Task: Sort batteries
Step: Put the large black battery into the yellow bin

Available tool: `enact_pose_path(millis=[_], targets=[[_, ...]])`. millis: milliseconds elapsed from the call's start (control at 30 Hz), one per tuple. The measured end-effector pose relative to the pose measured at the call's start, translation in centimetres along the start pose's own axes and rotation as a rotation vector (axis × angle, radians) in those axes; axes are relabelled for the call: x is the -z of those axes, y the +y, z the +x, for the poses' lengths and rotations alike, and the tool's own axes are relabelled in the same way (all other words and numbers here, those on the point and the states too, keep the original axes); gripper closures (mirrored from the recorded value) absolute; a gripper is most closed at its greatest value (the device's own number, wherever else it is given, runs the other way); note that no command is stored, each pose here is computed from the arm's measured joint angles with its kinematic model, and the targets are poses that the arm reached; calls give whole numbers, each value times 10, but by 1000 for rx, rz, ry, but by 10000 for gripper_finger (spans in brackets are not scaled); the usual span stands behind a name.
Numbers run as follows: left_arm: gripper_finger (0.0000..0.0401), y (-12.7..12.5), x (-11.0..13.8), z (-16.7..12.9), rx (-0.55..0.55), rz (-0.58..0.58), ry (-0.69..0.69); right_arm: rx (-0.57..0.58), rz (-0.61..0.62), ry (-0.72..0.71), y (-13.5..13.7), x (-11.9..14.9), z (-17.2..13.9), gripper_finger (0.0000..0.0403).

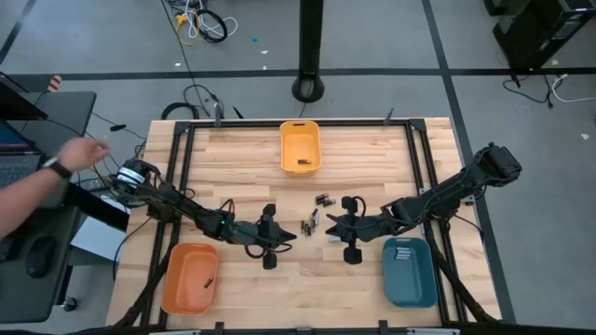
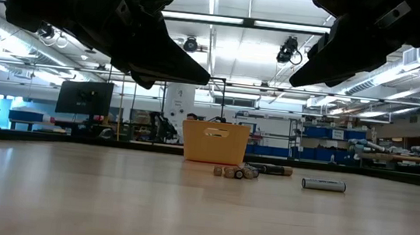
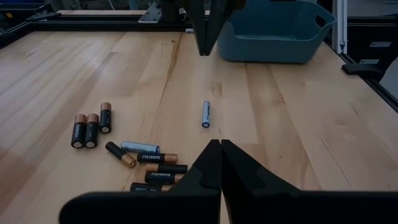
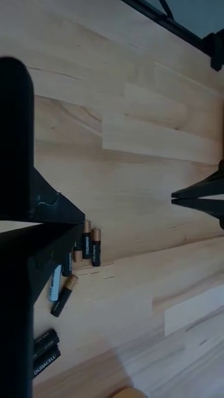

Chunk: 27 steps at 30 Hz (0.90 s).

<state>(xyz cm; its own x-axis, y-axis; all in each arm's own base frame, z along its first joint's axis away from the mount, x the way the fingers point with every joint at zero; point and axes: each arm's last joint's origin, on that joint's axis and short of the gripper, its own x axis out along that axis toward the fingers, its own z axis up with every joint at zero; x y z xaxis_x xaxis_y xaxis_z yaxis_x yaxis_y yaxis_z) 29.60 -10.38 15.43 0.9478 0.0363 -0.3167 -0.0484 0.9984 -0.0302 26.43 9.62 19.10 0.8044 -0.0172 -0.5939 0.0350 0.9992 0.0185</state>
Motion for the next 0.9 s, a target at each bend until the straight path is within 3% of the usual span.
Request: enact_pose_path(millis=[433,900], targets=[[395,0,0,0,0,0,0,7,22,-1,-2,-1,1,380],[395,4,-1,2,-14,-17,0,113,113,72,-32,1,7,349]])
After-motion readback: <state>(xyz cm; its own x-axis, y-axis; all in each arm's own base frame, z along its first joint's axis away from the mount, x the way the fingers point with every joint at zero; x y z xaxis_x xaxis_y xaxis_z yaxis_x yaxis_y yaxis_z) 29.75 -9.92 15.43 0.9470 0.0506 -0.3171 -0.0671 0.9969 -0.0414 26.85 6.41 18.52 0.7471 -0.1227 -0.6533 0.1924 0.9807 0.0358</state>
